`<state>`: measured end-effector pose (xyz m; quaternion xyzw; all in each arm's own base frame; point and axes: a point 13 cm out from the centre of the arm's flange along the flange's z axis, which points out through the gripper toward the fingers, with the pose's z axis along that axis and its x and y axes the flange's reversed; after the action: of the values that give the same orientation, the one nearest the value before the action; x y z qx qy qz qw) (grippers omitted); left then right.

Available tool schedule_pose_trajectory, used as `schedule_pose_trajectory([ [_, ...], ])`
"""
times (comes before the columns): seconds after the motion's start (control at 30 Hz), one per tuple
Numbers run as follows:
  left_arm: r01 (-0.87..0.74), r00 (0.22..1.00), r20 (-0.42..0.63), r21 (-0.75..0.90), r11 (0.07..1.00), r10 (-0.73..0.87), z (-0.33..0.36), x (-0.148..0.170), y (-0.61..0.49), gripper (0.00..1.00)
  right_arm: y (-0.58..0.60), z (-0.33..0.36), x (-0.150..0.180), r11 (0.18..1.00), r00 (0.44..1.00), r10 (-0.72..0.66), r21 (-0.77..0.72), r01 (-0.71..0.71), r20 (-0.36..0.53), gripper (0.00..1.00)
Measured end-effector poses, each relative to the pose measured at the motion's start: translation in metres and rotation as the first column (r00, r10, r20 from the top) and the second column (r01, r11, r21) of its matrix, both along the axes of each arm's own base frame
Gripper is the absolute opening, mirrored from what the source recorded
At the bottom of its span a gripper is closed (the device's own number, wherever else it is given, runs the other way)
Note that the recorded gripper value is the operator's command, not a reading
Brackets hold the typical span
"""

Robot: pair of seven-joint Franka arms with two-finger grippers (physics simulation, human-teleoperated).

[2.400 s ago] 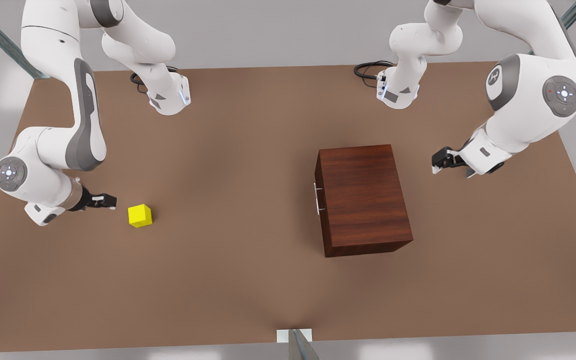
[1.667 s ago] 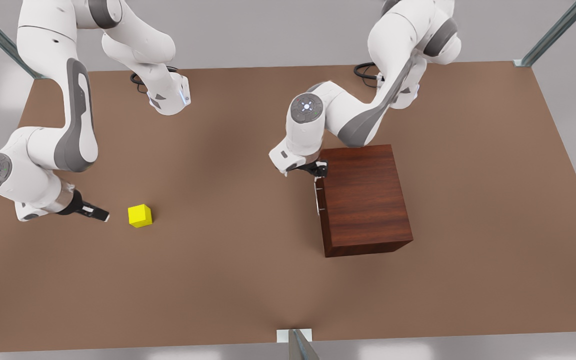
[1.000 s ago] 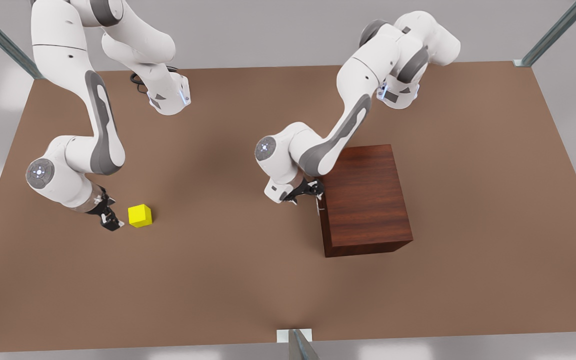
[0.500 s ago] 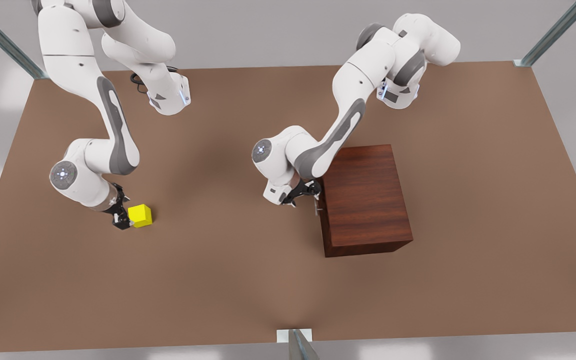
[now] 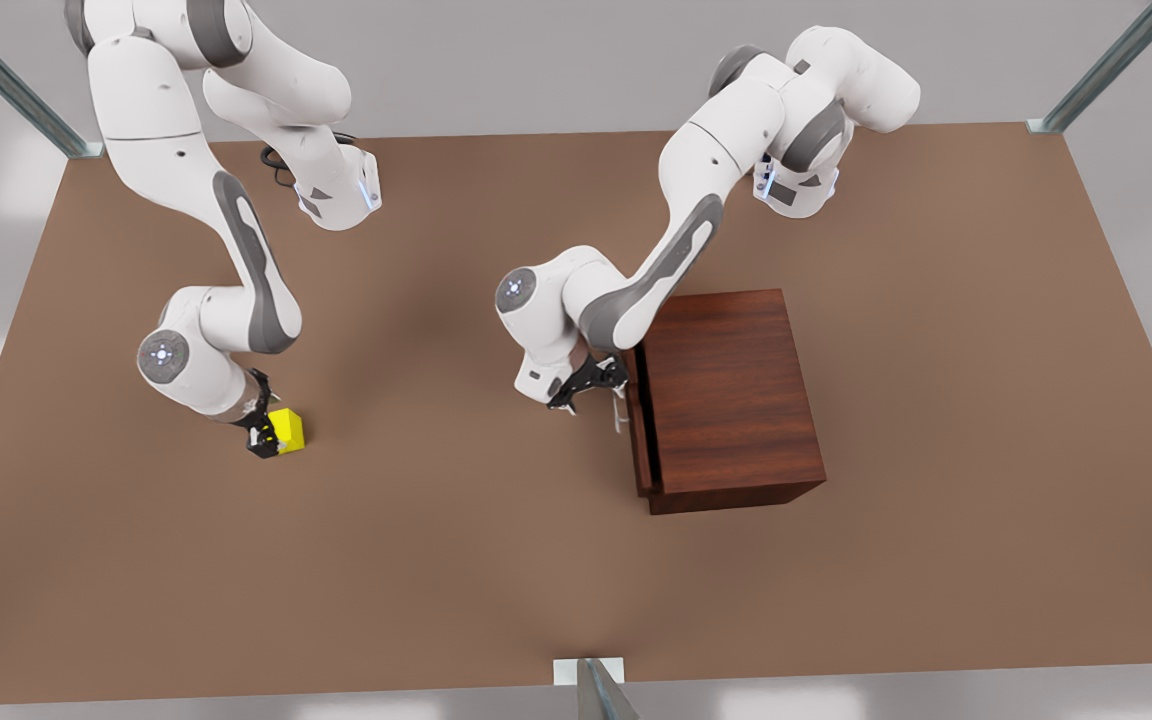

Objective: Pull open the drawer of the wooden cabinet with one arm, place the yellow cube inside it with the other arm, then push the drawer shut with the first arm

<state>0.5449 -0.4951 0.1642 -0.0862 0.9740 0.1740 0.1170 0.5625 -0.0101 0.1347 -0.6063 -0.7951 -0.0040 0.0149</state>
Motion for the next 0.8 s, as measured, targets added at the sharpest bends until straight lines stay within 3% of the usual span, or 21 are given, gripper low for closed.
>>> schedule_pose_trajectory([
  [0.8,0.028,0.995,0.099,-0.078,0.997,-0.02,0.007,-0.004,-0.044,1.0,-0.01,-0.063,-0.015,0.998,0.997,-0.07,-0.002,0.07,-0.024,1.0],
])
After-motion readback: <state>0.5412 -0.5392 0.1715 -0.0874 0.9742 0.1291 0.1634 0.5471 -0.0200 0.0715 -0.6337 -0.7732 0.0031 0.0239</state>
